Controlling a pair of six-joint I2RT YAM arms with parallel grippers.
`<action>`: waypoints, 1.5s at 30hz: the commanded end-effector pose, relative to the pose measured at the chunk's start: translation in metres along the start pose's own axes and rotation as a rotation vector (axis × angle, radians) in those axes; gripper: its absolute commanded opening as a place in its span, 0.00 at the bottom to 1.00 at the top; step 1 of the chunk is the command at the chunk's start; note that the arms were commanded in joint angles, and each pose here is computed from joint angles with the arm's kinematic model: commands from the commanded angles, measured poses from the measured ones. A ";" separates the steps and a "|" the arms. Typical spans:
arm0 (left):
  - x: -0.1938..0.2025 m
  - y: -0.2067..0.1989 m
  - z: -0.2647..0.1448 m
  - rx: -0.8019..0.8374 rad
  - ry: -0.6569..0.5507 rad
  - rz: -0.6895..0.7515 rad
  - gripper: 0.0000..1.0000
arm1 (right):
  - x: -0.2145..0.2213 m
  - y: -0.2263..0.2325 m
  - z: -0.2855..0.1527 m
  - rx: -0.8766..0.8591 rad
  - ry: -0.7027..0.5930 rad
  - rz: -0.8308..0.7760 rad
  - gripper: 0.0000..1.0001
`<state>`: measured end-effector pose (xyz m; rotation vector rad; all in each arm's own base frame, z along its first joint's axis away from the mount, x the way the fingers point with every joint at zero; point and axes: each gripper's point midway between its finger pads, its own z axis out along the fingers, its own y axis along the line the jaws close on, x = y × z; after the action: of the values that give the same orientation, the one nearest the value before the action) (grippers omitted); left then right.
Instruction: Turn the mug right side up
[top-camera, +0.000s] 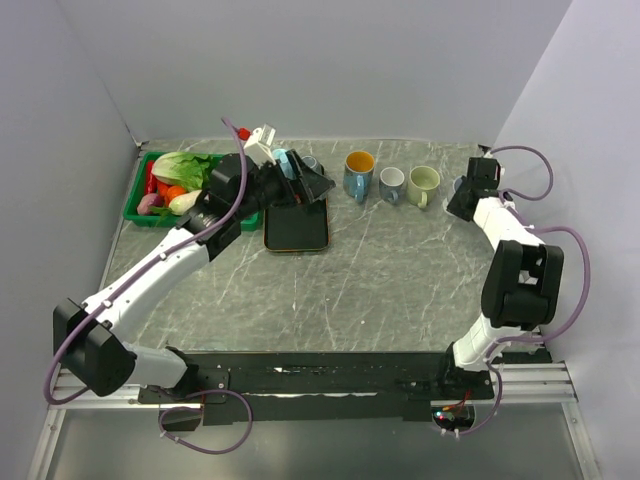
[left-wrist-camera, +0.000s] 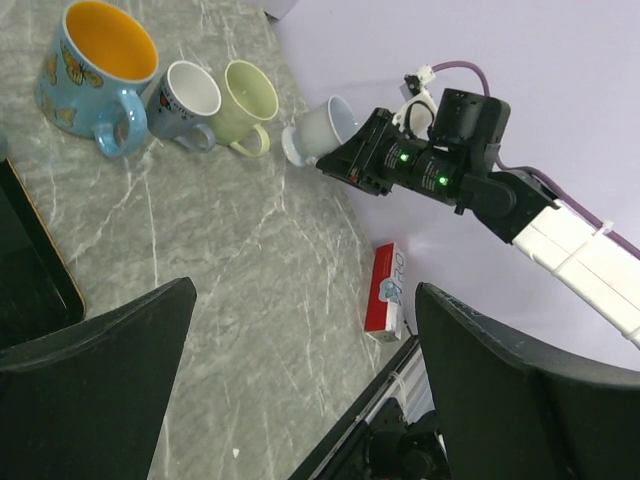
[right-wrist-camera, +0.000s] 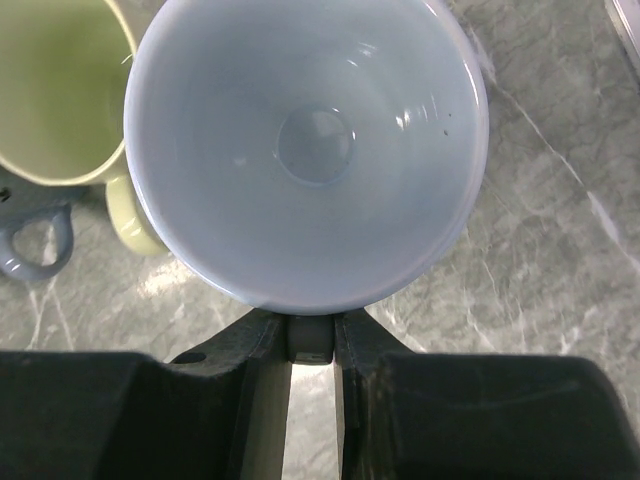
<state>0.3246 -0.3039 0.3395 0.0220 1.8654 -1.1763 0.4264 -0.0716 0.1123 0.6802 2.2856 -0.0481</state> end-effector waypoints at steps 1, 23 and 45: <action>-0.018 -0.010 0.002 0.014 -0.030 0.038 0.96 | -0.041 0.007 0.006 -0.014 -0.152 0.000 0.00; -0.013 0.004 0.013 -0.022 0.000 0.005 0.96 | -0.025 0.015 0.049 -0.021 -0.075 -0.064 0.17; -0.026 0.094 0.035 -0.397 -0.028 0.087 0.96 | -0.046 0.003 -0.031 0.070 -0.138 0.045 1.00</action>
<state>0.3778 -0.2847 0.2955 -0.0879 2.0244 -0.9105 0.4413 -0.0764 0.1100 0.7037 2.2580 -0.1312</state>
